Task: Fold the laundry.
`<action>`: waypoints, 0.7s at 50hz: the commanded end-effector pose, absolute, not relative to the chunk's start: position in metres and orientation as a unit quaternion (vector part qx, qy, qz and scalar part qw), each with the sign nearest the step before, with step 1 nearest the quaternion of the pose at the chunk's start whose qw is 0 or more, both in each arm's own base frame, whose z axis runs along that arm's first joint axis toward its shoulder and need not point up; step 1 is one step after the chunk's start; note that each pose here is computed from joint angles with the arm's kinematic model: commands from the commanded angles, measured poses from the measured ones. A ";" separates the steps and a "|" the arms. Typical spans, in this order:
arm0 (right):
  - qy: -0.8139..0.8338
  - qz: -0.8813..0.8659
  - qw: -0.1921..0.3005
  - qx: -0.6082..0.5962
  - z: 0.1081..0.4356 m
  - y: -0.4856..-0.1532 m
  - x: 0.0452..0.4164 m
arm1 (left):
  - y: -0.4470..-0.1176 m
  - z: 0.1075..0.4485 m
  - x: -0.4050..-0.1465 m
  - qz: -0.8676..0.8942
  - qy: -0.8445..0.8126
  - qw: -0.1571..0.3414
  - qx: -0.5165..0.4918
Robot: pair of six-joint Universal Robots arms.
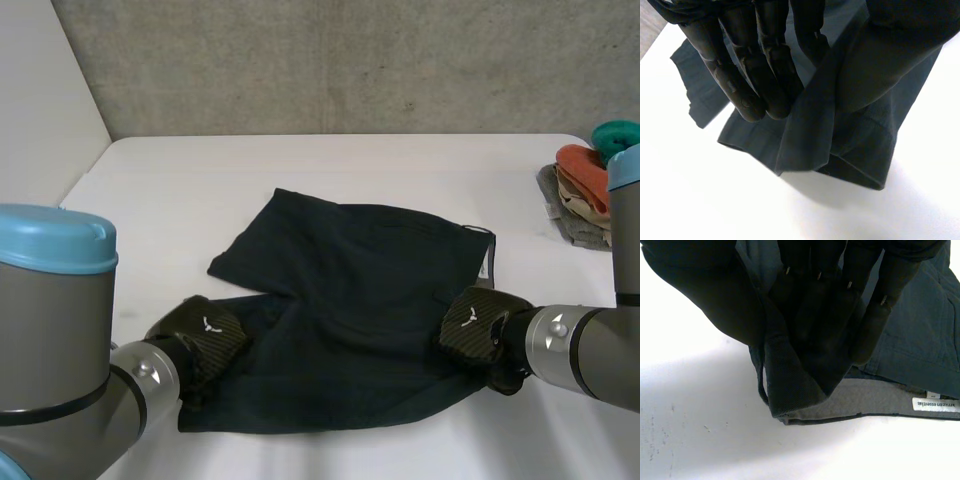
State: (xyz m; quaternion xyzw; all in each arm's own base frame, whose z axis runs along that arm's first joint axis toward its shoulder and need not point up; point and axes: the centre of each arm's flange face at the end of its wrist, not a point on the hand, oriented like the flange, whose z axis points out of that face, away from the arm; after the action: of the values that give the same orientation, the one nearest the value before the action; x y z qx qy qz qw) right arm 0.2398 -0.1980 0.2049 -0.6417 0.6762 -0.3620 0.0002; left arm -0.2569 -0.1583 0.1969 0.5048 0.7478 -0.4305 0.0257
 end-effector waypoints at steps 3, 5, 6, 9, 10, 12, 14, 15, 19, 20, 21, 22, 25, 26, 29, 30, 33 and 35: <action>0.679 -0.442 -0.010 -0.586 0.214 -0.235 0.255 | -0.209 0.216 -0.278 -0.521 0.697 0.086 0.485; 0.689 -0.477 -0.011 -0.546 0.216 -0.253 0.260 | -0.234 0.224 -0.289 -0.569 0.677 0.089 0.459; 0.689 -0.489 -0.012 -0.534 0.217 -0.259 0.262 | -0.243 0.228 -0.294 -0.588 0.667 0.089 0.449; 0.693 -0.533 -0.022 -0.486 0.220 -0.279 0.266 | -0.276 0.237 -0.313 -0.650 0.630 0.092 0.415; 0.692 -0.544 -0.025 -0.475 0.220 -0.284 0.266 | -0.284 0.240 -0.318 -0.667 0.619 0.093 0.405; 0.682 -0.577 -0.039 -0.448 0.222 -0.298 0.269 | -0.307 0.248 -0.334 -0.710 0.585 0.092 0.381; 0.673 -0.595 -0.049 -0.438 0.220 -0.307 0.271 | -0.321 0.251 -0.344 -0.733 0.563 0.094 0.370; 0.669 -0.602 -0.053 -0.433 0.219 -0.311 0.272 | -0.327 0.253 -0.349 -0.745 0.549 0.097 0.368; 0.641 -0.644 -0.071 -0.411 0.210 -0.333 0.281 | -0.358 0.252 -0.370 -0.772 0.505 0.125 0.365; 0.633 -0.656 -0.079 -0.402 0.204 -0.342 0.284 | -0.369 0.246 -0.375 -0.772 0.500 0.139 0.367; 0.629 -0.663 -0.084 -0.398 0.201 -0.346 0.286 | -0.374 0.241 -0.376 -0.769 0.502 0.146 0.367; 0.625 -0.669 -0.088 -0.393 0.199 -0.350 0.287 | -0.378 0.235 -0.378 -0.766 0.505 0.152 0.368; 0.614 -0.685 -0.107 -0.378 0.185 -0.364 0.293 | -0.390 0.211 -0.383 -0.753 0.516 0.157 0.377; 0.611 -0.688 -0.112 -0.376 0.181 -0.367 0.294 | -0.391 0.207 -0.386 -0.752 0.517 0.153 0.379; 0.601 -0.692 -0.143 -0.373 0.168 -0.377 0.298 | -0.395 0.193 -0.393 -0.756 0.514 0.139 0.381; 0.599 -0.691 -0.151 -0.374 0.166 -0.378 0.298 | -0.396 0.193 -0.395 -0.759 0.512 0.134 0.379; 0.593 -0.690 -0.177 -0.377 0.160 -0.381 0.299 | -0.394 0.192 -0.402 -0.773 0.502 0.100 0.375; 0.588 -0.692 -0.186 -0.375 0.159 -0.382 0.301 | -0.393 0.194 -0.408 -0.787 0.488 0.067 0.371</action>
State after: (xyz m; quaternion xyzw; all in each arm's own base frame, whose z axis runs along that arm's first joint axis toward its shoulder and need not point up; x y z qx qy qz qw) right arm 0.2984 -0.3779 0.1663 -0.3735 0.5981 -0.6925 -0.1523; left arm -0.3960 -0.3956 0.1946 0.3773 0.5072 -0.7641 0.1288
